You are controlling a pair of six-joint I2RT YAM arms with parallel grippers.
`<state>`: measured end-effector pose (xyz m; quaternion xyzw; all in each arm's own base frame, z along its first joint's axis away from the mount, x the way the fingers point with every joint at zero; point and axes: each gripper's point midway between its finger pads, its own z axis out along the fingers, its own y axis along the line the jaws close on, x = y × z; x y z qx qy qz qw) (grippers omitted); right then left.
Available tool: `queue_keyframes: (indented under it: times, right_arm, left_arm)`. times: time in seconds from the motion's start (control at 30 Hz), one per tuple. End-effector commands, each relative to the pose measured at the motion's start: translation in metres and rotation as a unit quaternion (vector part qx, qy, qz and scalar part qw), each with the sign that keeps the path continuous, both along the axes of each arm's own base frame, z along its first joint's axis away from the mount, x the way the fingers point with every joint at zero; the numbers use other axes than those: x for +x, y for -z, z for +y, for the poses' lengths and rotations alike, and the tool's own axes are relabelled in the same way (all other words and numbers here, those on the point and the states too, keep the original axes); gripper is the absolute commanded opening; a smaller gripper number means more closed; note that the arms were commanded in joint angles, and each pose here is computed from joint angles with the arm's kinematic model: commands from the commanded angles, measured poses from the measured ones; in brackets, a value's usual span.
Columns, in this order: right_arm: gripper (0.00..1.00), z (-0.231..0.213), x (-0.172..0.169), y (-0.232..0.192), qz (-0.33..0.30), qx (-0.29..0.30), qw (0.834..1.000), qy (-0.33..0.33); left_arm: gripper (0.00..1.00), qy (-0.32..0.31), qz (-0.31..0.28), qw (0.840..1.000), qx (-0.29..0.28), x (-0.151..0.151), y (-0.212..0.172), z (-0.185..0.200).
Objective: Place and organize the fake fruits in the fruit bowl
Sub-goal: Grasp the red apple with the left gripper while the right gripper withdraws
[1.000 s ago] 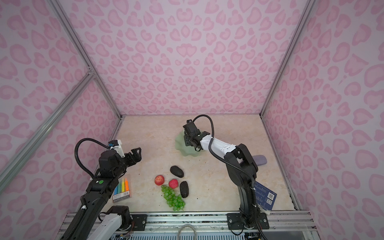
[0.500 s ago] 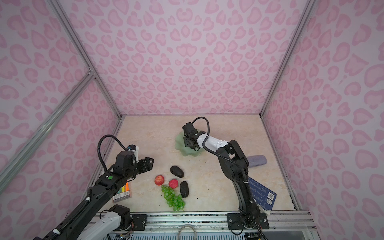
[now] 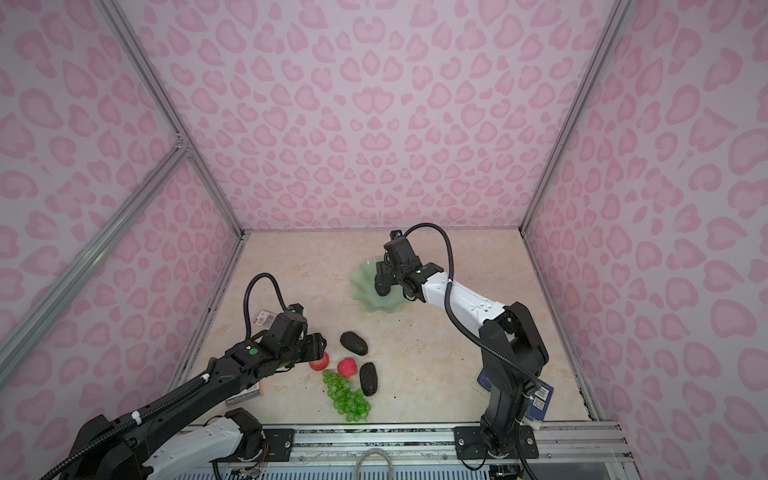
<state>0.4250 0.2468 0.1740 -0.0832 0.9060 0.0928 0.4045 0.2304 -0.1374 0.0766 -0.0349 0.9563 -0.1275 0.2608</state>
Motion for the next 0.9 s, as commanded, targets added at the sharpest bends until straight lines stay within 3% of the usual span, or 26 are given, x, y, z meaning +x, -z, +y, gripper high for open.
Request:
queue_keyframes:
  times: [0.0,0.1,0.53,0.87]
  right_arm:
    - [0.84,-0.011,-0.007,-0.005,-0.011,0.007,1.000,0.017]
    - [0.84,-0.020,-0.016,-0.003,-0.009,0.007,1.000,0.024]
    - [0.83,-0.039,-0.023,-0.003,-0.009,0.013,0.999,0.043]
    - [0.83,-0.052,-0.025,-0.004,-0.010,0.017,0.998,0.055]
  left_arm:
    - [0.66,-0.014,0.008,1.000,0.020,0.000,0.008,0.004]
    - [0.64,-0.015,0.023,0.999,0.032,-0.004,0.018,0.006]
    - [0.41,-0.015,0.042,0.997,0.058,-0.008,0.034,0.010]
    - [0.37,-0.003,-0.033,0.999,0.029,0.014,-0.020,-0.002]
